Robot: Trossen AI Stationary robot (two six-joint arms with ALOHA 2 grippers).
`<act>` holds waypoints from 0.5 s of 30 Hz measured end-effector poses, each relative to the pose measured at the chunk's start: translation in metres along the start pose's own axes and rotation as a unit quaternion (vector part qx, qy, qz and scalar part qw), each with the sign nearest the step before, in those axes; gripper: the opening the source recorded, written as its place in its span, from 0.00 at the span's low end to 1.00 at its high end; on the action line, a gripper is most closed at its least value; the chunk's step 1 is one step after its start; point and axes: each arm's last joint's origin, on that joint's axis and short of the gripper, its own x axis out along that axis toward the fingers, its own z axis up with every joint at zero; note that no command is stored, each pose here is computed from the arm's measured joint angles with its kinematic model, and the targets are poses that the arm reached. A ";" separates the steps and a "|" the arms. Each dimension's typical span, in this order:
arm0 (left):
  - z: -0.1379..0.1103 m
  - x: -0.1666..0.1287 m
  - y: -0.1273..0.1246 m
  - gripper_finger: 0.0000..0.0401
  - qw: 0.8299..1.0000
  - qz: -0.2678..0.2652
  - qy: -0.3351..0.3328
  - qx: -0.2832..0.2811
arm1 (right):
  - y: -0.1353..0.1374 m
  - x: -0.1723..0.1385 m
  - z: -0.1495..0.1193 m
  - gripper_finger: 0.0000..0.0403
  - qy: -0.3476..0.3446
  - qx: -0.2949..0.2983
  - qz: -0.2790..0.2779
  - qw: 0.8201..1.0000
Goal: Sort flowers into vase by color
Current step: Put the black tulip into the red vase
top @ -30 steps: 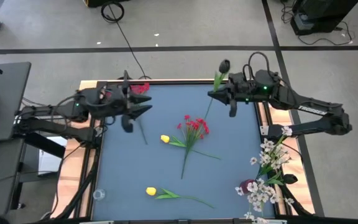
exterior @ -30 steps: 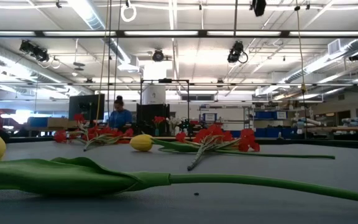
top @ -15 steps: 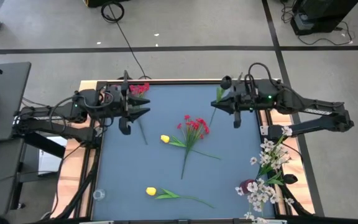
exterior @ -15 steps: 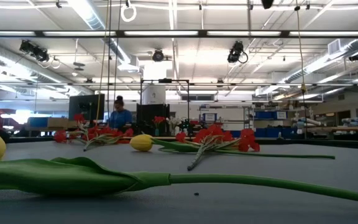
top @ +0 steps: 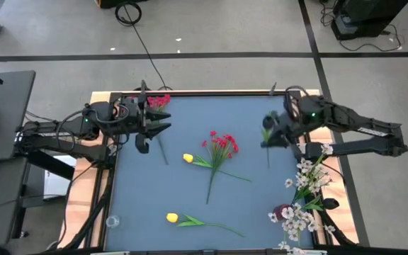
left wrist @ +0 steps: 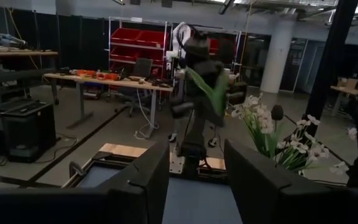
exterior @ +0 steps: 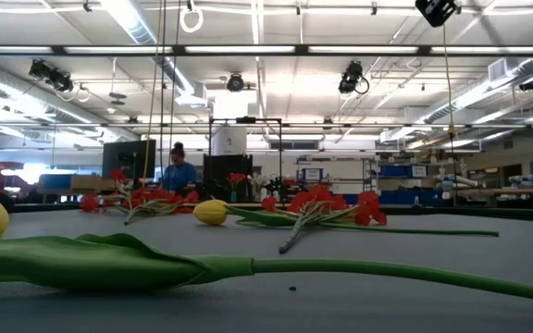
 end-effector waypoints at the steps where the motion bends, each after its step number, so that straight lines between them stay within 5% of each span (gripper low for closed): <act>1: 0.000 0.000 0.000 0.39 1.000 0.000 0.000 0.000 | 0.000 0.002 -0.005 0.03 0.005 -0.004 0.030 1.000; 10: 0.000 0.000 0.000 0.39 1.000 0.002 0.000 0.000 | 0.001 0.015 -0.040 0.03 -0.004 -0.045 0.233 0.971; 15: 0.000 0.000 0.000 0.39 1.000 0.001 0.000 0.000 | 0.007 0.021 -0.048 0.03 -0.024 -0.069 0.301 0.951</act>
